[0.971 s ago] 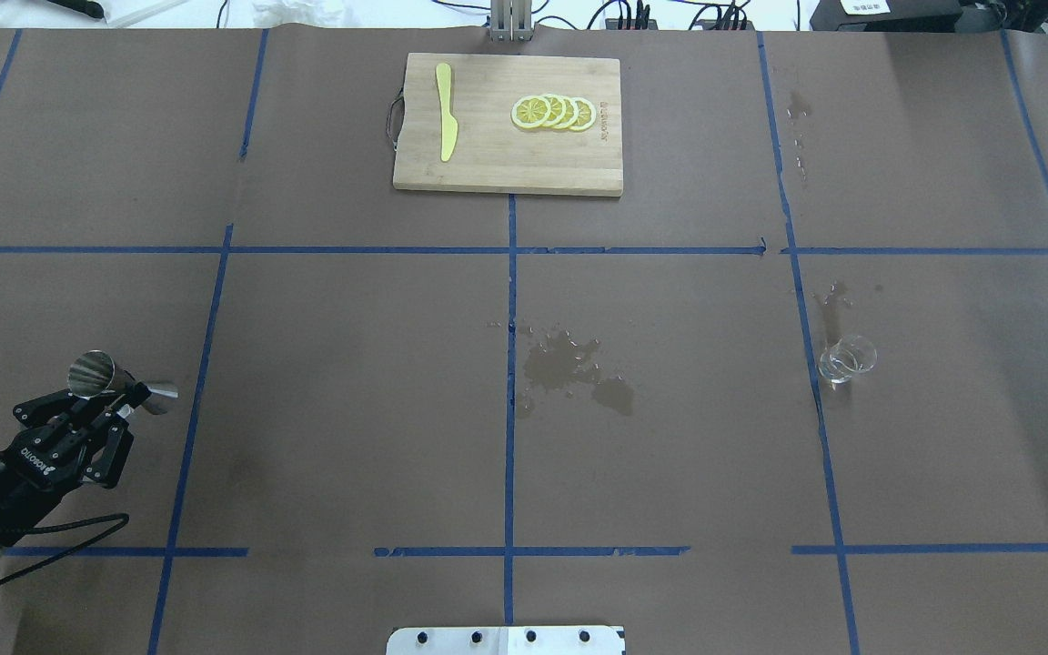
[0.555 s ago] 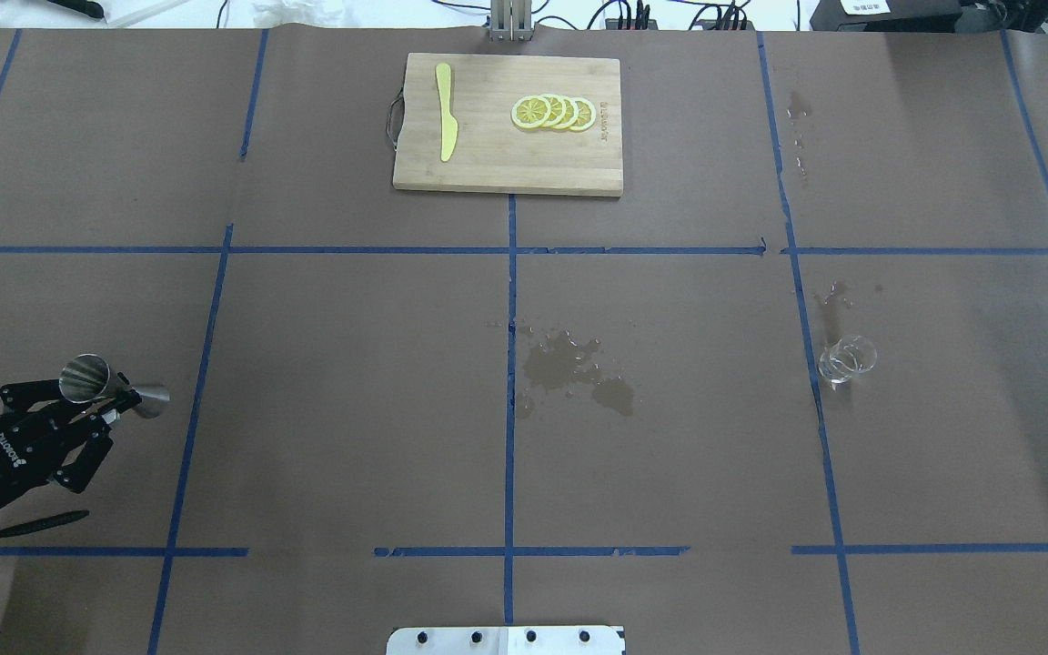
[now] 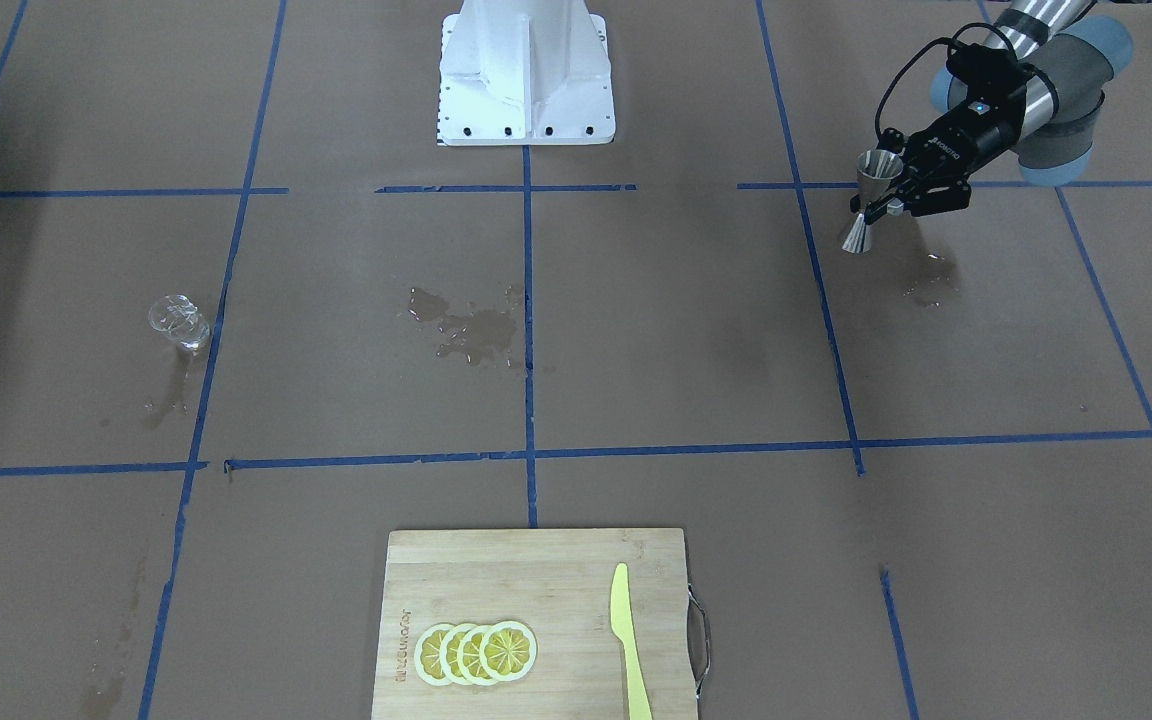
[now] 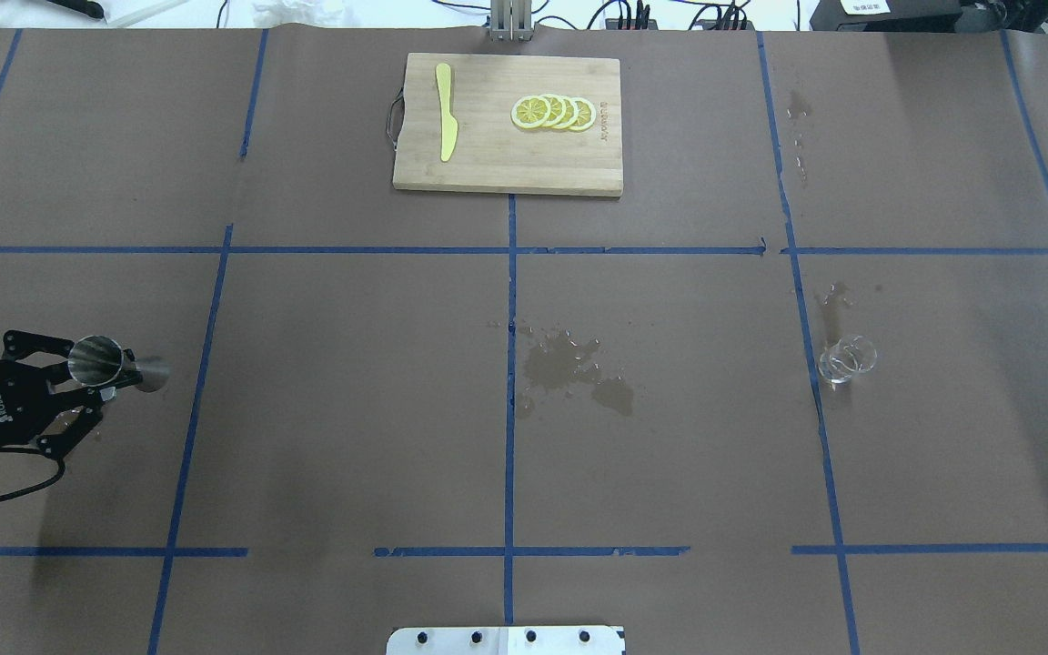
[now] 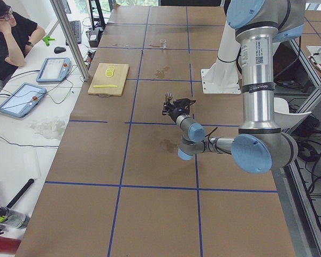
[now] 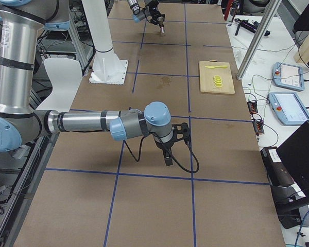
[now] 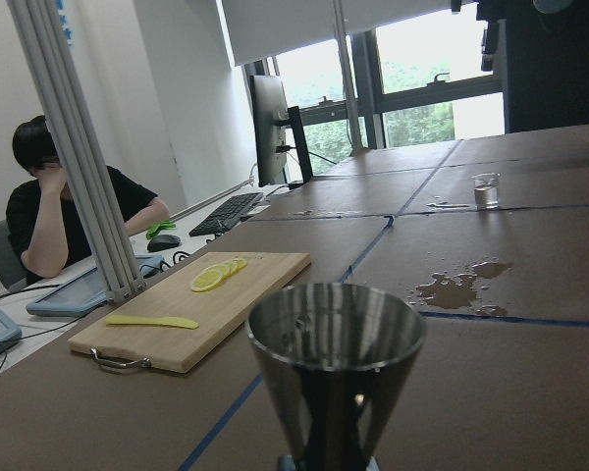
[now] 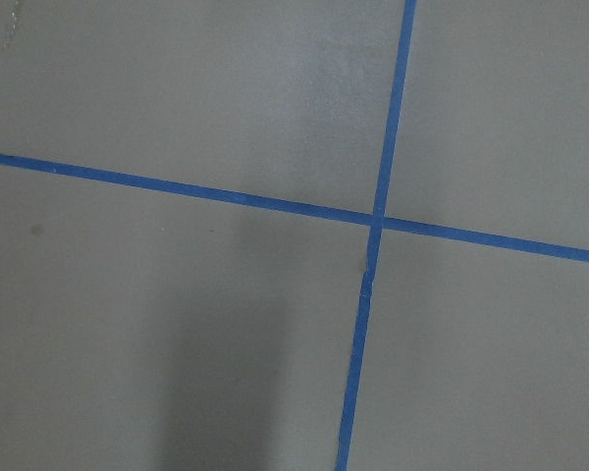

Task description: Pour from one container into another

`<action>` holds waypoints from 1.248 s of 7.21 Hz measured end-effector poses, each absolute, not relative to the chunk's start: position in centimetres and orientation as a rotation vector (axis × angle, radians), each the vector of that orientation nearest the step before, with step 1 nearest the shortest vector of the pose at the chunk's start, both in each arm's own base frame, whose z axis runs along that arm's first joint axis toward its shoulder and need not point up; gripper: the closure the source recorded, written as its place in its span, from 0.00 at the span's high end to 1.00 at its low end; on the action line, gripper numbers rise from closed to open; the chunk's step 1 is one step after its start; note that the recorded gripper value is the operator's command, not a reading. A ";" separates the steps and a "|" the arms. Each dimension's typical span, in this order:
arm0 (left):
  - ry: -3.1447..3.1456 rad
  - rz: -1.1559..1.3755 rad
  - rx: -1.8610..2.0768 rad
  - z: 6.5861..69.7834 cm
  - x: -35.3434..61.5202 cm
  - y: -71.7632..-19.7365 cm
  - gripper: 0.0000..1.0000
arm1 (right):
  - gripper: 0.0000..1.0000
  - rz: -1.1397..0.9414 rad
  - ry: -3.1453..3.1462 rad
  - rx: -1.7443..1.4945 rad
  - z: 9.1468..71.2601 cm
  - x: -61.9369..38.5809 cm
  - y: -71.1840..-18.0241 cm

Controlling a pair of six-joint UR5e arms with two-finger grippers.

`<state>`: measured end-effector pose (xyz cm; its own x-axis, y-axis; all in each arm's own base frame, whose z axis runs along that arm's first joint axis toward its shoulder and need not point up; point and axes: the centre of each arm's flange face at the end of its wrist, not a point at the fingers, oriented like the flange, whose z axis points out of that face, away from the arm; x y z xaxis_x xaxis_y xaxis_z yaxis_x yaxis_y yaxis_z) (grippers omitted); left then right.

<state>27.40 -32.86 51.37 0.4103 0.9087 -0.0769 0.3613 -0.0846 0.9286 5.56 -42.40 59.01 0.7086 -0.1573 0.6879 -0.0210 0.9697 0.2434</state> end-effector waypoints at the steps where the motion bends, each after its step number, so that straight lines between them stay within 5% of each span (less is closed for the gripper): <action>1: 1.150 0.771 1.627 48.7 29.0 -35.7 0.00 | 1.00 -0.076 -0.782 0.240 59.1 5.5 -42.4; 6: 1.269 0.881 1.501 33.8 39.8 -46.2 0.00 | 1.00 -0.063 -0.784 0.233 59.1 5.6 -42.2; 9: 1.314 0.900 1.456 26.3 46.6 -46.9 0.00 | 1.00 -0.054 -0.784 0.228 59.2 5.6 -42.2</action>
<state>46.63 -46.90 26.26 0.1530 0.9858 -0.0695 0.2913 0.0222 0.9564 5.58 -42.15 59.21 0.7080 -0.1325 0.6937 -0.0368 0.9740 0.2235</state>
